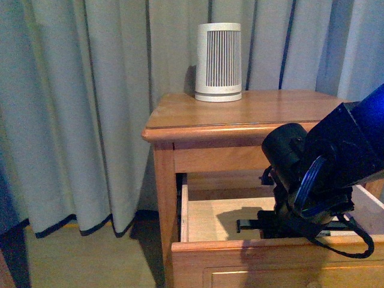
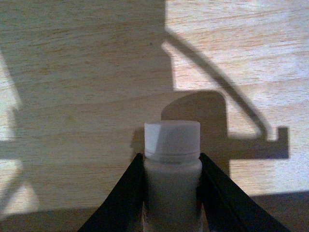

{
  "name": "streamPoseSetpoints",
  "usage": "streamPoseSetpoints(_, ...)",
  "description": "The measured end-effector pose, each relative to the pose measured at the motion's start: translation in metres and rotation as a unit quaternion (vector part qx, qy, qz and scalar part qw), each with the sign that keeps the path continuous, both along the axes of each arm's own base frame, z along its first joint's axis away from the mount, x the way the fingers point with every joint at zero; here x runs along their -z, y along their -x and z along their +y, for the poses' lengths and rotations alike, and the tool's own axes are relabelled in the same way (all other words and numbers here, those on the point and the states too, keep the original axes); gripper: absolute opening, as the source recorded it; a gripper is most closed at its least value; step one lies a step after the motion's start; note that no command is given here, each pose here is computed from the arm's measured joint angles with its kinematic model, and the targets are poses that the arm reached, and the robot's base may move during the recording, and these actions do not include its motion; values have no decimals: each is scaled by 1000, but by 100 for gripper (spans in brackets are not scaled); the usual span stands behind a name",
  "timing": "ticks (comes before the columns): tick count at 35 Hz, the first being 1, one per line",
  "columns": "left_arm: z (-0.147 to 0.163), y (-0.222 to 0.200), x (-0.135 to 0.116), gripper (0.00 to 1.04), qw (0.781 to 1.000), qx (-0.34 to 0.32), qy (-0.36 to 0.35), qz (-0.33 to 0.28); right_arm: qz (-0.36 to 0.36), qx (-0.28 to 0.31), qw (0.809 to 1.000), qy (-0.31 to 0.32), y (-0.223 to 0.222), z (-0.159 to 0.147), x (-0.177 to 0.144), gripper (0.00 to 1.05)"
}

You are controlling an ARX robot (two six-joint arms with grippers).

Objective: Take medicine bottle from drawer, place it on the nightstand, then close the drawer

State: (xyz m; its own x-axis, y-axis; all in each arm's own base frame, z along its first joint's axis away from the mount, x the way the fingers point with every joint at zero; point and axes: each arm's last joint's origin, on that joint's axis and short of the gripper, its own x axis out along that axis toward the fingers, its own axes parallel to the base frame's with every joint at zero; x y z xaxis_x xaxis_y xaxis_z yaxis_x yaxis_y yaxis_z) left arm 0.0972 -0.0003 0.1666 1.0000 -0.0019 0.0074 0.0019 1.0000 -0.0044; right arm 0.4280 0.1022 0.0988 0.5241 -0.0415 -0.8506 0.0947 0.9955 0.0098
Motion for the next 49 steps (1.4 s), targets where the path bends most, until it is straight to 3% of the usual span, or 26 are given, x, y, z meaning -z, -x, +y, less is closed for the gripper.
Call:
streamPoseSetpoints(9, 0, 0, 0, 98, 1000, 0, 0, 0, -11, 10, 1000, -6, 7, -4, -25, 29)
streamPoseSetpoints(18, 0, 0, 0, 98, 1000, 0, 0, 0, -85, -4, 996, -40, 33, 6, -98, 29)
streamPoseSetpoints(29, 0, 0, 0, 98, 1000, 0, 0, 0, -125, -24, 989, -68, 70, 11, -145, 29)
streamPoseSetpoints(41, 0, 0, 0, 98, 1000, 0, 0, 0, -235, 27, 970, -59, 35, -49, -251, 29)
streamPoseSetpoints(49, 0, 0, 0, 98, 1000, 0, 0, 0, -222, 65, 973, -15, -20, -87, -251, 29)
